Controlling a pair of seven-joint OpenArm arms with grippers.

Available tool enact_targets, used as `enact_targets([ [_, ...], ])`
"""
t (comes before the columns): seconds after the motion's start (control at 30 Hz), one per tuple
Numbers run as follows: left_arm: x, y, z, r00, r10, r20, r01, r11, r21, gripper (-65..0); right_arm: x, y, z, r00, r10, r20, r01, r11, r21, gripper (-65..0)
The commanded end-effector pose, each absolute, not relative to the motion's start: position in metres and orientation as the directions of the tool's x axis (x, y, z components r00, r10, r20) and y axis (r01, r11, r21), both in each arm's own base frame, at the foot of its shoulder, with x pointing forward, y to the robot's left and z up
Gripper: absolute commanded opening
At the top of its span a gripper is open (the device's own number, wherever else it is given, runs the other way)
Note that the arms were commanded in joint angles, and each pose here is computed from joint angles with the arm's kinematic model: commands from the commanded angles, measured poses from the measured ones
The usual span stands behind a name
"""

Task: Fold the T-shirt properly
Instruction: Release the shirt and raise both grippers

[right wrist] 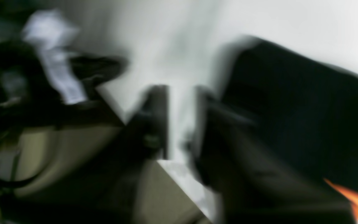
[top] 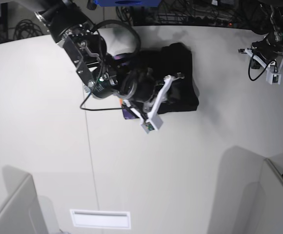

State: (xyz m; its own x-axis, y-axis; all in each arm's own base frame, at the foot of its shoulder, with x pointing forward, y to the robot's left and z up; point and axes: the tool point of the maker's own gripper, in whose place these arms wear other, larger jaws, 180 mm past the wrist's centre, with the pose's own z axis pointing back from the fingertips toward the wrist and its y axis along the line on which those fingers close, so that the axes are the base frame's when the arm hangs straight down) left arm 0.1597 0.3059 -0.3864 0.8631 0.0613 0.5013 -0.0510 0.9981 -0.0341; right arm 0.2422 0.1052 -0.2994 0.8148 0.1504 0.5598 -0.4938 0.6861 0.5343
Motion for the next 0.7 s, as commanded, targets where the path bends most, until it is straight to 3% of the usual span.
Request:
enact_targets([
  [0.0, 0.166, 0.305, -0.378, 0.846, 0.023, 0.532, -0.01, 1.0, -0.027, -65.0, 0.247, 0.111, -0.287, 0.805, 0.125, 0.58, -0.503, 0.663, 0.555, -65.0],
  [0.17, 0.169, 0.257, -0.38, 0.819, -0.015, 0.573, 0.097, 0.989, -0.112, -65.0, 0.24, 0.088, -0.324, 0.86, 0.117, 0.497, -0.418, 0.721, 0.552, -65.0],
  [0.33, 0.186, 0.207, -0.364, 0.743, 0.061, 0.667, 0.128, 0.965, -0.23, -65.0, 0.263, 0.045, -0.318, 0.834, 0.0, 0.551, -0.349, 0.775, 0.528, -65.0],
  [0.37, 0.192, 0.2, -0.361, 0.725, 0.089, 0.682, 0.138, 0.953, -0.271, -60.1, 0.266, 0.039, -0.316, 0.827, -0.008, 0.562, -0.345, 0.782, 0.519, -65.0],
  [0.5, 0.208, 0.184, -0.354, 0.678, 0.235, 0.697, 0.148, 0.885, -0.442, -24.8, 0.267, 0.023, -0.32, 0.824, 0.006, 0.567, -0.34, 0.805, 0.486, -65.0],
  [0.57, 0.214, 0.181, -0.354, 0.662, 0.306, 0.684, 0.14, 0.846, -0.514, -11.8, 0.264, 0.02, -0.324, 0.829, 0.011, 0.559, -0.336, 0.809, 0.482, -65.0],
  [0.6, 0.217, 0.18, -0.356, 0.659, 0.334, 0.674, 0.13, 0.832, -0.54, -8.4, 0.262, 0.019, -0.325, 0.832, 0.01, 0.555, -0.332, 0.81, 0.483, -65.0],
  [0.67, 0.223, 0.166, -0.365, 0.683, 0.337, 0.648, 0.145, 0.807, -0.573, -7.6, 0.262, 0.018, -0.326, 0.833, 0.009, 0.553, -0.33, 0.812, 0.483, -65.0],
])
